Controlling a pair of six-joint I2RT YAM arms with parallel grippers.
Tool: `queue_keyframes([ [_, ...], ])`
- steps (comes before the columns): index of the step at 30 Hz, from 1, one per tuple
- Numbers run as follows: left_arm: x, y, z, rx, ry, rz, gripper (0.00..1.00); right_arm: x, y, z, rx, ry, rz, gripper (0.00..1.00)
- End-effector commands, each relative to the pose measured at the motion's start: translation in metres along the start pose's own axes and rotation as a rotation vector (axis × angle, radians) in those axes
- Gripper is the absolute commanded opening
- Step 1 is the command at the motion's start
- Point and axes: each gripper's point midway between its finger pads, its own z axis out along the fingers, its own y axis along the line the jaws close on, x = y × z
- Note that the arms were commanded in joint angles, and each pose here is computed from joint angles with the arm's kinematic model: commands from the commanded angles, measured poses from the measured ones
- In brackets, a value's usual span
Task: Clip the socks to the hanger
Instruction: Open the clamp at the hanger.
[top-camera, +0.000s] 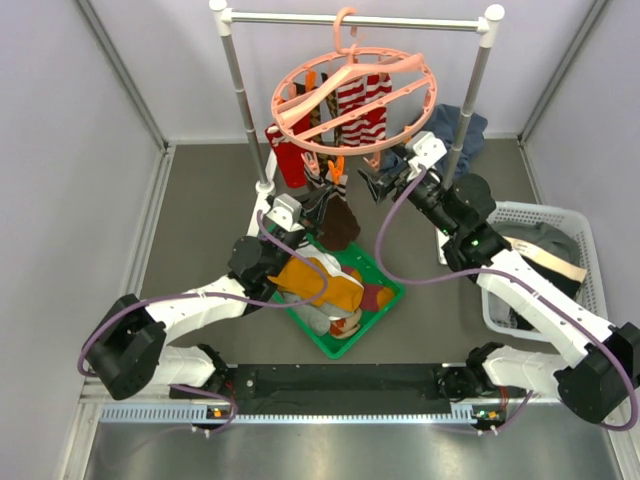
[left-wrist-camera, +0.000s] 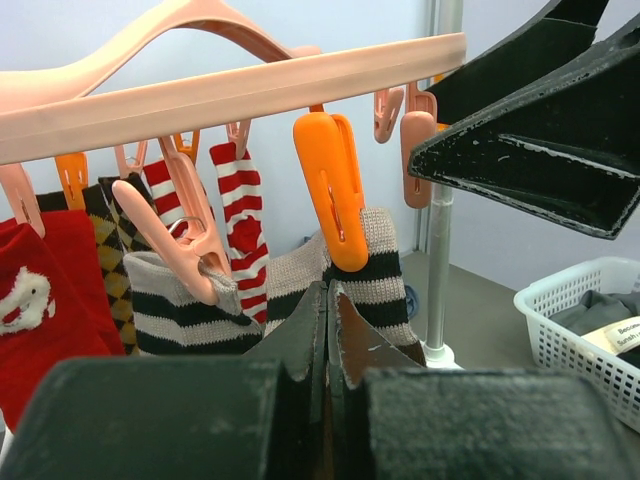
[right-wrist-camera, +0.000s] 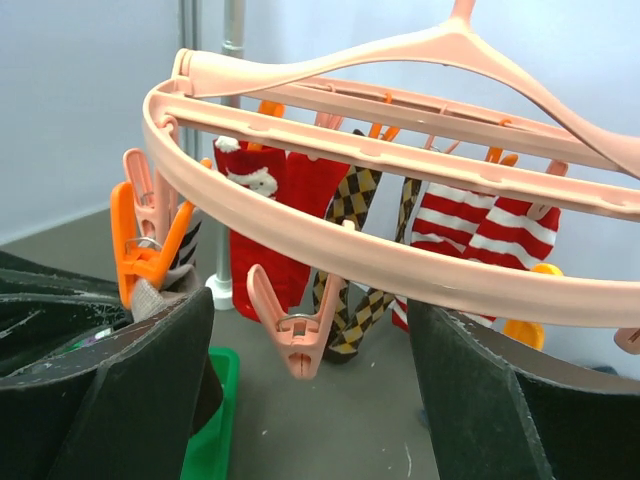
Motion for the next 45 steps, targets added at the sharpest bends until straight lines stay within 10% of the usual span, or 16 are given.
queue_keyframes([
  [1, -0.030, -0.002, 0.008, 0.006, -0.080, -0.022, 0.00, -0.024, -0.011, 0.005, 0.052, -0.094, 0.030, 0.76],
  [17, -0.027, -0.003, 0.008, 0.011, -0.071, -0.025, 0.00, -0.021, -0.015, 0.010, 0.084, -0.089, 0.110, 0.58],
  [35, -0.016, 0.009, 0.010, -0.056, -0.053, -0.009, 0.00, -0.013, -0.016, 0.004, 0.149, -0.024, 0.356, 0.07],
  [45, -0.015, 0.014, 0.015, -0.089, -0.048, -0.024, 0.46, -0.002, -0.012, 0.006, 0.150, 0.007, 0.422, 0.04],
])
